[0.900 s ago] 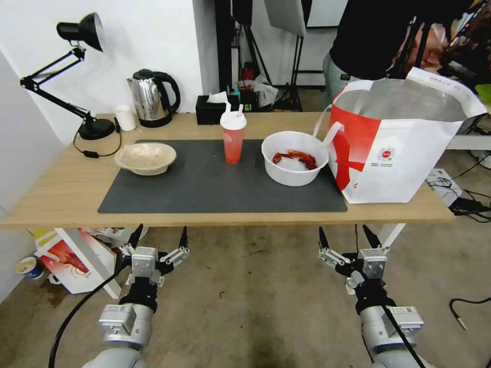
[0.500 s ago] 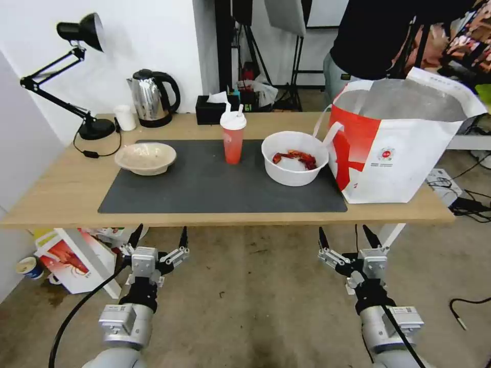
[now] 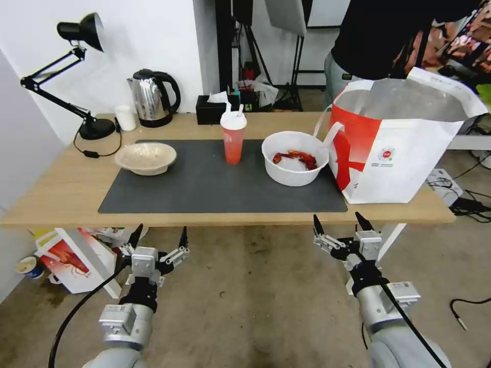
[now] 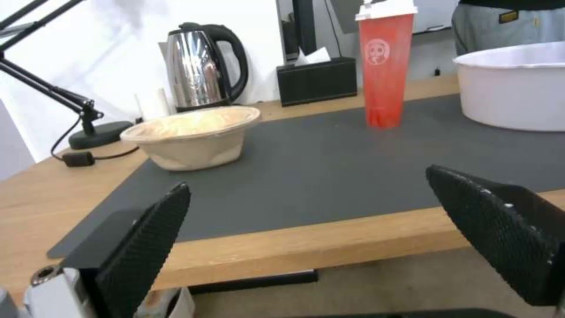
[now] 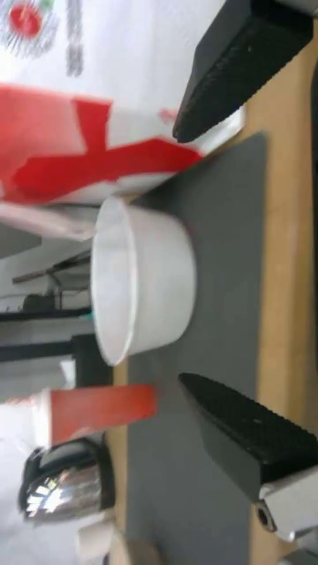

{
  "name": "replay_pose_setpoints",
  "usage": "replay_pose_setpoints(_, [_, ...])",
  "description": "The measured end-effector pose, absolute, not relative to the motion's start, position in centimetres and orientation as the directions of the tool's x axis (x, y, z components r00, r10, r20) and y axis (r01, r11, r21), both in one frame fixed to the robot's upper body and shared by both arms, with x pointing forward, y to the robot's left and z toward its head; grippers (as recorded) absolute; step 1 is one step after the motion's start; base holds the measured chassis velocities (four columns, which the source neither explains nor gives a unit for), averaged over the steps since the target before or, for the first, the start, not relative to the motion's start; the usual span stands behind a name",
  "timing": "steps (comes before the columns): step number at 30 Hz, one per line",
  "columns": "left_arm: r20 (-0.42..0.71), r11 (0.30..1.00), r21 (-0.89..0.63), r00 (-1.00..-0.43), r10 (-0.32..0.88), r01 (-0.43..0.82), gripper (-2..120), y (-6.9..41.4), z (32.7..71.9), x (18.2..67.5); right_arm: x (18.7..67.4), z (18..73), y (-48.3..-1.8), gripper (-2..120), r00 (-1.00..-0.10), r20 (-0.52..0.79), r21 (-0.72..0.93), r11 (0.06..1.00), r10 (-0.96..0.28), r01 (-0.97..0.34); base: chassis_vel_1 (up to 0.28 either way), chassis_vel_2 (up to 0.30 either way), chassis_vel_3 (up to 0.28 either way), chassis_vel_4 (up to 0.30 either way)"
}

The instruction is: Pick up the trash from the table and place it into the takeout bag.

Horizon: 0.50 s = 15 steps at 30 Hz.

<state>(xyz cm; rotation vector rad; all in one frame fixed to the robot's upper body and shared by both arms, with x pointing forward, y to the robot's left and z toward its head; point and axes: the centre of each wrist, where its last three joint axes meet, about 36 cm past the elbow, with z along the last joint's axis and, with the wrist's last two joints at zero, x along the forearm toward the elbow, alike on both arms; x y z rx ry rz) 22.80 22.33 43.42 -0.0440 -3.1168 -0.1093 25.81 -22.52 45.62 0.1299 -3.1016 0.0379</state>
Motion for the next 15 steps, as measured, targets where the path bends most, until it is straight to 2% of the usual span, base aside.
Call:
replay_pose_setpoints(7, [0.024,0.997,0.07,-0.999,0.027,0.029,100,22.3,43.4,22.8,28.0,47.6,-22.4,100,-0.987,0.057,0.014,0.989,-0.148,-0.147,0.0,0.0,0.0,0.0])
replay_pose_setpoints(15, [0.024,0.997,0.07,-0.999,0.027,0.029,100,22.3,43.4,22.8,32.2,53.3,-22.2,100,-0.931,0.167,0.022,0.945,-0.325,-0.326,0.0,0.0,0.0,0.0])
